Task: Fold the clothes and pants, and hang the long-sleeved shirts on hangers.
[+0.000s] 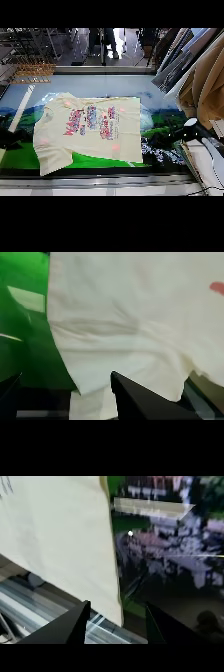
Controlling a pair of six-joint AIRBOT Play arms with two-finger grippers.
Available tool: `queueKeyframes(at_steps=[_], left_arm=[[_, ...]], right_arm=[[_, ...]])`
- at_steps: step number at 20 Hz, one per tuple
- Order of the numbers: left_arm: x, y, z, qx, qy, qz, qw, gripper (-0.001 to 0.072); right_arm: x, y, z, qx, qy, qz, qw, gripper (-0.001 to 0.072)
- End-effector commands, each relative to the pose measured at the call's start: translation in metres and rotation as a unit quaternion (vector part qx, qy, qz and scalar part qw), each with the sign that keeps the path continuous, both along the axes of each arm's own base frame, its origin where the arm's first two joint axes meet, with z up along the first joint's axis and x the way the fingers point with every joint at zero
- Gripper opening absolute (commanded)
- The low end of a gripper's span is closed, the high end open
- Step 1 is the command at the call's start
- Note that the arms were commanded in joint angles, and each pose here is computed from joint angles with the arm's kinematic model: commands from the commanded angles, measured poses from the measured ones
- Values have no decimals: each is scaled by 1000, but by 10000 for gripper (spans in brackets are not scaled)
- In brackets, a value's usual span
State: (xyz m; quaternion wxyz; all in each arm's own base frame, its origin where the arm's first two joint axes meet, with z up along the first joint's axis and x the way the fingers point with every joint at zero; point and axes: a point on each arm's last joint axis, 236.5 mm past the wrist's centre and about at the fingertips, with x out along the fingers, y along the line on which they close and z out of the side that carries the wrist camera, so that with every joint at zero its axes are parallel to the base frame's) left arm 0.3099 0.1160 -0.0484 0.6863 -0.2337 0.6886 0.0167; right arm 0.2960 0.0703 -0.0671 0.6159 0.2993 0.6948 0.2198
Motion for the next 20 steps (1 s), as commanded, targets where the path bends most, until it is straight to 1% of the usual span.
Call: queueKeyframes(at_steps=[1,2,6,8,10,12,13,14,15,16,18,20], left_arm=[[-20,-27,-16,-68,-53,6,996,609],[-17,-30,-19,-72,-62,7,995,609],[-1,-30,-28,-39,-92,-15,995,607],[6,-32,-30,-30,-99,-19,994,602],[10,-29,-35,-28,-92,10,995,602],[14,-25,-41,-24,-93,20,995,601],[14,-24,-45,-23,-89,21,996,600],[12,-25,-50,-26,-81,22,996,597],[9,-26,-56,-28,-70,21,997,597],[3,-21,-62,-18,-54,19,998,574],[-7,-13,-69,1,-33,10,999,575],[-5,-15,-71,-3,-35,12,999,574]], right_arm=[[-55,25,-27,20,11,20,1000,439],[-58,28,-30,23,7,24,999,439],[-49,37,-34,18,-24,30,999,439],[-44,44,-39,5,-37,36,999,438],[-39,54,-40,10,-44,34,998,437],[-39,64,-40,16,-43,39,998,431],[-41,69,-41,17,-42,46,998,379],[-43,74,-41,18,-42,54,998,352],[-46,78,-42,17,-42,63,997,353],[-47,82,-42,17,-42,69,997,353],[-47,84,-42,18,-43,69,997,353],[-44,83,-43,14,-48,64,997,352]])
